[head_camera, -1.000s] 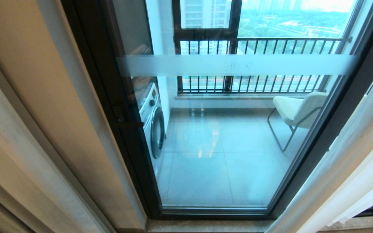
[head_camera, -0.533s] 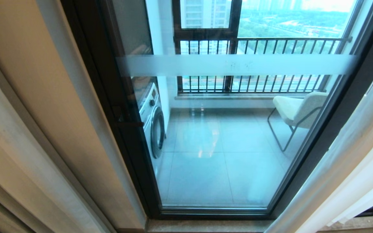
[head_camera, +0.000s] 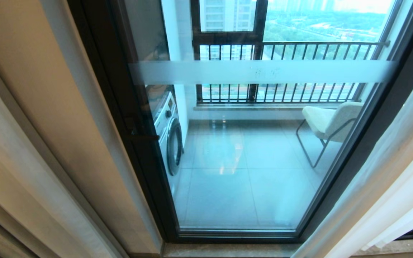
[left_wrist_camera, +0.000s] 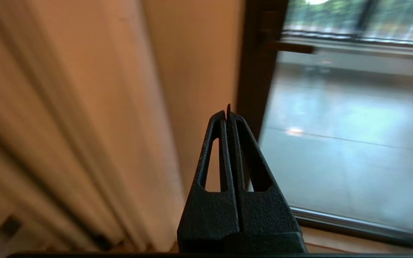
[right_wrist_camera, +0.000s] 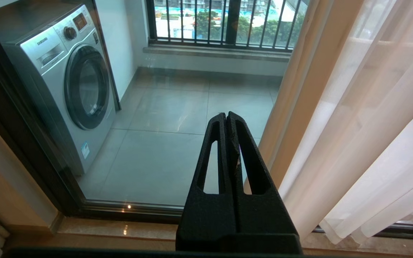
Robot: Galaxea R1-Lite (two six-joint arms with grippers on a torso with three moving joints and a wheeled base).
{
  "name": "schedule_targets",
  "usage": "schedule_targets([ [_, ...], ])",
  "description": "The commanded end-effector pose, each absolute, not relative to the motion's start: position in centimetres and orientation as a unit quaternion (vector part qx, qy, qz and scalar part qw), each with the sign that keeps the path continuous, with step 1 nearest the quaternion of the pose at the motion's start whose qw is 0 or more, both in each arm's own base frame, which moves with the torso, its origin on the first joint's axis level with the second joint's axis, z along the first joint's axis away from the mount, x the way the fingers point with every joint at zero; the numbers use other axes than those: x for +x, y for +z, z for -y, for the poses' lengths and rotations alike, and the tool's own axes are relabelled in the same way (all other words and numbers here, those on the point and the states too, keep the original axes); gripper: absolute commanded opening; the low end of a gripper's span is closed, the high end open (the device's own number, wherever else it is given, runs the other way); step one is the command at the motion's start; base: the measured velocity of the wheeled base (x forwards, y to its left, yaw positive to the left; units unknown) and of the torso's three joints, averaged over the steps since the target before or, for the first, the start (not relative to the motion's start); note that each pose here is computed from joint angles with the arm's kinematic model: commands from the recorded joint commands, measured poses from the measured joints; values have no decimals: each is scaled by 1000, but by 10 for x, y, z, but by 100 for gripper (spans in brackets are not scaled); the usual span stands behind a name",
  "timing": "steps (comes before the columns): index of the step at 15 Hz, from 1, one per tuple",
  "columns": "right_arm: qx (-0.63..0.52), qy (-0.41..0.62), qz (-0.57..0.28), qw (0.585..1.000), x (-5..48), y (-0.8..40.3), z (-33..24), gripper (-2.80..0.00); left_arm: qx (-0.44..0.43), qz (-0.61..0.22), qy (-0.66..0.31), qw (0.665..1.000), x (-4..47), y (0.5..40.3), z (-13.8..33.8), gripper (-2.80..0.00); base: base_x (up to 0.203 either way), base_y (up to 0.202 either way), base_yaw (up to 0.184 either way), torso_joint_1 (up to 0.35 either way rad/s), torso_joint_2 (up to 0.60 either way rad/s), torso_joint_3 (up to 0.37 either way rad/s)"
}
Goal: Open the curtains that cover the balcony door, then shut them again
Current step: Close the inner curtains on both sides
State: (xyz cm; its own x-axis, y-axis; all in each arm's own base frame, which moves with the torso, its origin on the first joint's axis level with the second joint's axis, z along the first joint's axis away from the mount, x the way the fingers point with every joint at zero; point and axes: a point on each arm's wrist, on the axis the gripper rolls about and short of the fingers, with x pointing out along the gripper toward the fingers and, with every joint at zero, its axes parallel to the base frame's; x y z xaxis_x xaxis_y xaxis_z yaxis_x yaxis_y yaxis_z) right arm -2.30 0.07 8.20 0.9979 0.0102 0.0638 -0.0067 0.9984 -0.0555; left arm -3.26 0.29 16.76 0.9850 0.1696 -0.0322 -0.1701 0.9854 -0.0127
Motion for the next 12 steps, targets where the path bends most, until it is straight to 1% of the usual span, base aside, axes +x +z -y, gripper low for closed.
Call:
schedule_targets([
  [1, -28, 4, 32, 999, -23, 82, -1, -280, 1, -75, 165, 983, -5, 196, -7, -280, 0, 0, 0, 0, 0, 0],
  [6, -28, 4, 32, 999, -23, 82, -1, -280, 14, -126, 246, 961, 41, 236, -12, -280, 0, 0, 0, 0, 0, 0],
  [9, -28, 5, 32, 999, -23, 82, -1, -280, 4, -157, 324, 933, 77, 251, -27, -280, 0, 0, 0, 0, 0, 0],
  [11, -28, 4, 32, 999, -23, 82, -1, -280, -17, -143, 380, 914, 94, 259, -43, -280, 0, 0, 0, 0, 0, 0],
  [12, -28, 4, 32, 999, -23, 82, -1, -280, -23, -130, 395, 909, 102, 262, -50, -280, 0, 0, 0, 0, 0, 0],
])
